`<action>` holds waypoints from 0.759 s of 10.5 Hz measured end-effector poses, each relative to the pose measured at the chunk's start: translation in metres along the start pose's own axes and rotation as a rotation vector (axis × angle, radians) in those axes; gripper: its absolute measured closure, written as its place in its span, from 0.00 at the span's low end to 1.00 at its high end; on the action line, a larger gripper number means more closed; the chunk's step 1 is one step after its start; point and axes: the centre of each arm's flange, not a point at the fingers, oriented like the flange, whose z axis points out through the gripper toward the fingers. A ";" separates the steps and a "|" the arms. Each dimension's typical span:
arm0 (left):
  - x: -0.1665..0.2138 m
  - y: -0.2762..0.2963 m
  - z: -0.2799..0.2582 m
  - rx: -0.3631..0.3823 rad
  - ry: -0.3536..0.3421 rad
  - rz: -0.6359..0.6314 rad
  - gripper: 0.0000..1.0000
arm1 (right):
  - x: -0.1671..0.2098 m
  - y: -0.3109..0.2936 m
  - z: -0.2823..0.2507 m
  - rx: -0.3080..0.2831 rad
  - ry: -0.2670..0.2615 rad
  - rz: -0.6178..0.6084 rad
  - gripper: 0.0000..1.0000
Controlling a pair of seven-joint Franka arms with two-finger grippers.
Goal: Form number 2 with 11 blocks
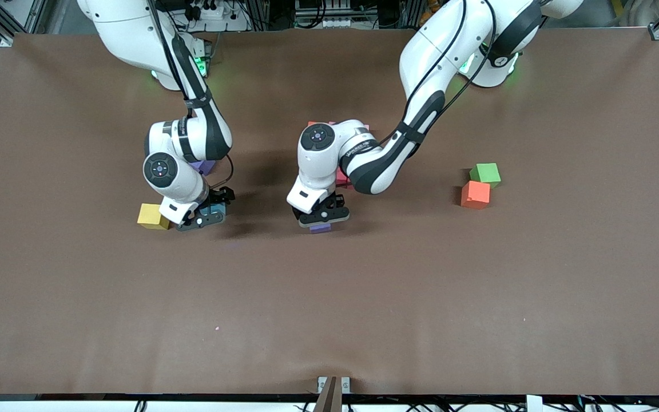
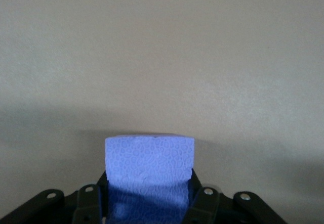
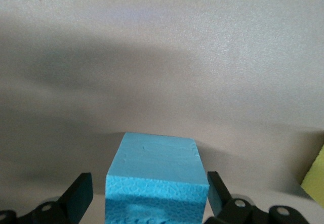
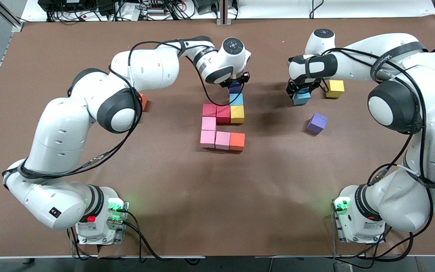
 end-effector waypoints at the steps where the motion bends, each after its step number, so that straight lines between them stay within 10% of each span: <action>1: -0.004 0.002 0.000 -0.003 -0.001 0.007 0.44 | 0.000 0.000 0.000 0.000 0.000 0.000 0.01; 4: -0.016 0.004 0.001 0.002 0.004 0.046 0.44 | 0.000 0.000 -0.001 0.002 0.002 0.001 0.41; 8: -0.025 0.004 0.001 0.011 0.030 0.111 0.44 | 0.004 -0.004 -0.016 0.019 0.010 -0.003 0.44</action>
